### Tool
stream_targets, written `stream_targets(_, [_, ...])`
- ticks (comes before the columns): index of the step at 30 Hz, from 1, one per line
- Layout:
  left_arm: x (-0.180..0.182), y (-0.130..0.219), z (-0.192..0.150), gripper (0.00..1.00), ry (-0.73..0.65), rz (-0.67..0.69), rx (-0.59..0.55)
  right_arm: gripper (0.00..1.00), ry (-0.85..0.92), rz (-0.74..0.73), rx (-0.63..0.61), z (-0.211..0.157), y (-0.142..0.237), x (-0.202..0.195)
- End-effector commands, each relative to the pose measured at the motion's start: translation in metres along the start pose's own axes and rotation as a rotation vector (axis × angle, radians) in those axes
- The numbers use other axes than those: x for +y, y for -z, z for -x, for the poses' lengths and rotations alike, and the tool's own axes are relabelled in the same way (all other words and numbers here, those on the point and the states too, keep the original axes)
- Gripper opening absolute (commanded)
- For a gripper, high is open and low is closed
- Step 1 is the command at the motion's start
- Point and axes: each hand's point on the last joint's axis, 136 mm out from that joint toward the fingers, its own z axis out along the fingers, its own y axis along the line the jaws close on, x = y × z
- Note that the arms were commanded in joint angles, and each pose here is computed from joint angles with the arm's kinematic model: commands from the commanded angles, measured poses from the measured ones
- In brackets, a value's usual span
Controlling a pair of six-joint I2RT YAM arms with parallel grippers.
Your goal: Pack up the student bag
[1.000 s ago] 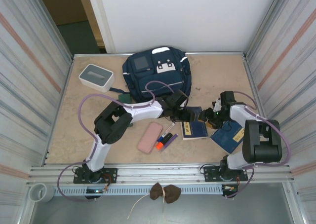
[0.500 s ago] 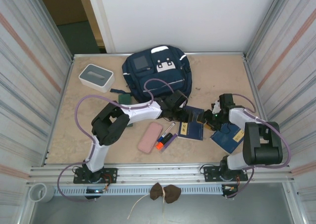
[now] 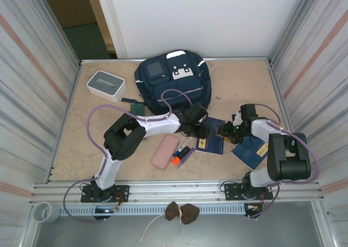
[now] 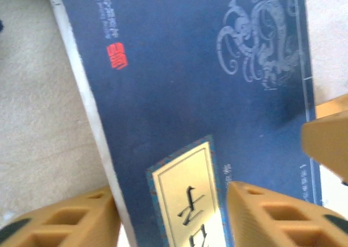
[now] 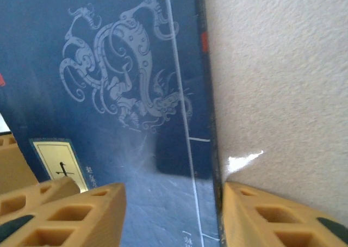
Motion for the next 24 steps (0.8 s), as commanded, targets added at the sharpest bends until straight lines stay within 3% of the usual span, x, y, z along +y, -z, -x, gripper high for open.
stream_targets(1, [-0.023, -0.002, 0.003, 0.44, -0.003, -0.104, 0.014, 0.42, 0.082, 0.188, -0.029, 0.001, 0.007, 0.035])
stream_targets(8, [-0.025, -0.002, 0.01, 0.24, 0.027, -0.169, 0.007, 0.33, 0.127, 0.247, -0.116, 0.001, 0.021, 0.043])
stream_targets(15, [-0.033, 0.005, 0.018, 0.02, 0.009, -0.231, -0.014, 0.34, 0.087, 0.173, -0.141, 0.003, 0.019, 0.026])
stream_targets(24, [-0.068, 0.057, 0.038, 0.0, -0.045, -0.469, -0.123, 0.45, 0.046, 0.113, -0.161, 0.008, 0.021, 0.008])
